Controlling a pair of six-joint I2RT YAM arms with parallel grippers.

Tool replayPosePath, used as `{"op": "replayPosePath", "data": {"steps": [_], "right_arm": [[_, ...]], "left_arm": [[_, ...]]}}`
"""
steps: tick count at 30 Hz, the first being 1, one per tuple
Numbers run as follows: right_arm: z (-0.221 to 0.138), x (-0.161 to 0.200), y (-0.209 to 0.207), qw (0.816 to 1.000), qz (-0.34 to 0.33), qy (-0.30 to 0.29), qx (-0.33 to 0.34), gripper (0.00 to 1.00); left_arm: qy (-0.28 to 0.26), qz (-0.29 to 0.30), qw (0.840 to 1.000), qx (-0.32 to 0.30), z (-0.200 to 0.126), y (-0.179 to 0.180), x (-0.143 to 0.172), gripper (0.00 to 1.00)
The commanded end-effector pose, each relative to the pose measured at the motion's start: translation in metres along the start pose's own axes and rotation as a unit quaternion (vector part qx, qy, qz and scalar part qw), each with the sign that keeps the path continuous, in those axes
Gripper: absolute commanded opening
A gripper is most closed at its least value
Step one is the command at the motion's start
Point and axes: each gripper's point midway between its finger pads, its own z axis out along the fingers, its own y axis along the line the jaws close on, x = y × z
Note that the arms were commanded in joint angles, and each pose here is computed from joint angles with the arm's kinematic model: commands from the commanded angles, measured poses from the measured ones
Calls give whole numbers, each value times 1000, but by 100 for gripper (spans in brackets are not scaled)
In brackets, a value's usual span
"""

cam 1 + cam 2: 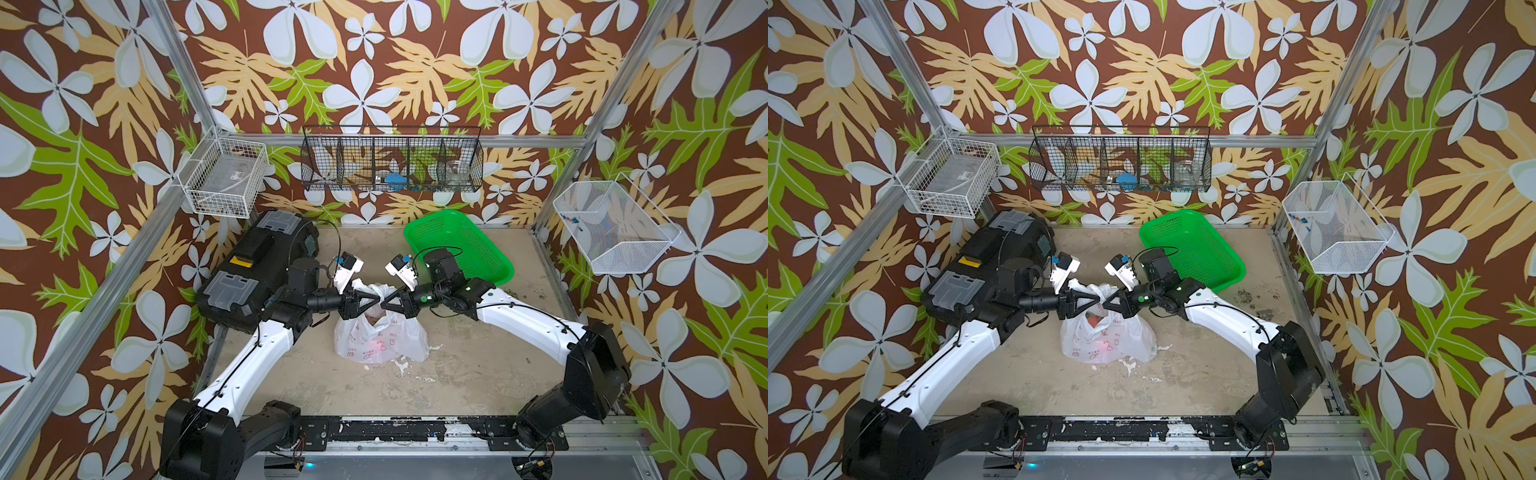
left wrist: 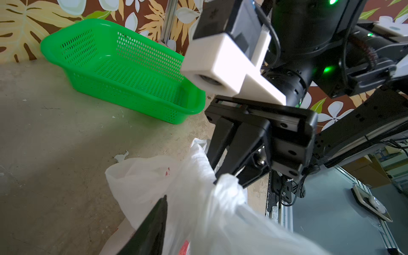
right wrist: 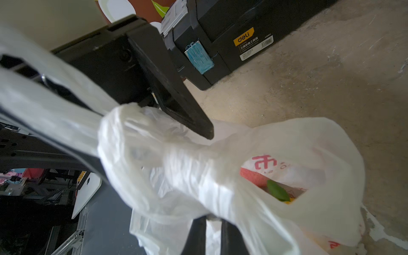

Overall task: Place the peach into a plastic bag & tie a knot
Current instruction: Cross the plastic bag at the center of the board.

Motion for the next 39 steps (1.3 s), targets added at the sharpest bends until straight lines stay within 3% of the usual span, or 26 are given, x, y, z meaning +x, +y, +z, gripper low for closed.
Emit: {"op": "replayPosePath", "data": {"steps": [1, 7, 14, 19, 23, 28, 32, 39], "right_arm": [[-1, -7, 6, 1000, -8, -6, -12, 0], [0, -6, 12, 1000, -10, -4, -21, 0], [5, -1, 36, 999, -23, 6, -35, 0], [20, 10, 22, 1000, -11, 25, -11, 0], [26, 8, 11, 1000, -10, 22, 12, 0], [21, -6, 23, 1000, -17, 3, -7, 0], [10, -4, 37, 999, -33, 13, -22, 12], [-40, -22, 48, 998, -63, -13, -11, 23]], "left_arm": [[-2, 22, 1000, 6, -5, -6, -3, 54], [-7, 2, 1000, 30, -2, -10, -11, 53], [5, -21, 999, 35, 7, 1, -8, 41], [-4, -13, 999, 47, 4, -5, -13, 37], [-4, -8, 998, 58, 4, -8, -11, 25], [-6, 24, 998, 63, 1, -12, -7, 4], [-17, 56, 997, 51, -2, -13, -6, 0], [-36, 84, 994, 56, -5, -18, -1, 0]]}}
